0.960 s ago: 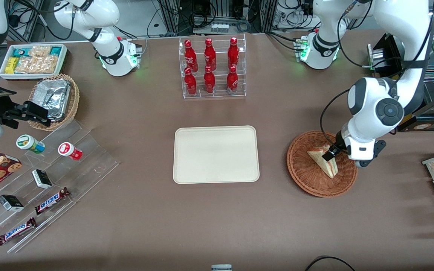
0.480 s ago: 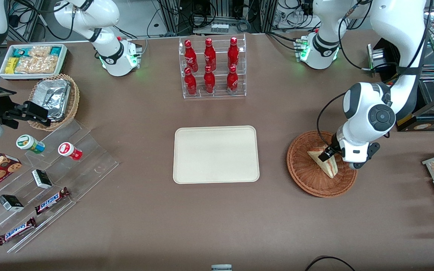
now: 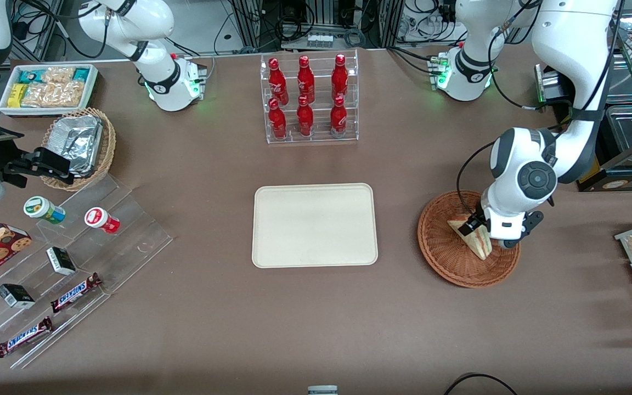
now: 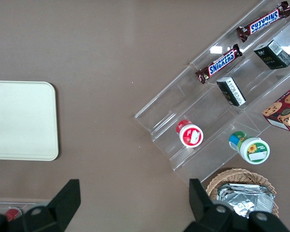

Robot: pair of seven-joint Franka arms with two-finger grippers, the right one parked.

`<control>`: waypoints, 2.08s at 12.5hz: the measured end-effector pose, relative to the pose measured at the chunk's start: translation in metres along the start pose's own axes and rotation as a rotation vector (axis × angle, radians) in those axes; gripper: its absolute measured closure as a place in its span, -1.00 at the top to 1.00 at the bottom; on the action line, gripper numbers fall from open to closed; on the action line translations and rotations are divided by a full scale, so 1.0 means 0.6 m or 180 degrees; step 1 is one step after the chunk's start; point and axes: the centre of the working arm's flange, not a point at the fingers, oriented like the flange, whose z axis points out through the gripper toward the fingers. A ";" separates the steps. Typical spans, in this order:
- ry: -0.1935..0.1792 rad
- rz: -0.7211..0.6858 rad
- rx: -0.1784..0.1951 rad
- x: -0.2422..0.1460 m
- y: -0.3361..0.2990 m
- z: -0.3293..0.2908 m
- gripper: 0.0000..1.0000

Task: Place sandwich from basket to tray
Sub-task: 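Close the left gripper on the sandwich and lift it, then carry the sandwich with the left gripper over the white tray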

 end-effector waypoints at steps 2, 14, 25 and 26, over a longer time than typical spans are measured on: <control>0.0007 -0.0041 -0.0004 0.001 0.000 -0.001 0.35; -0.0162 0.0137 0.0265 -0.027 0.078 -0.226 -0.72; -0.0155 0.1156 0.0027 -0.297 0.349 -0.218 -0.74; -0.0158 0.1226 -0.0009 -0.316 0.373 -0.206 -0.74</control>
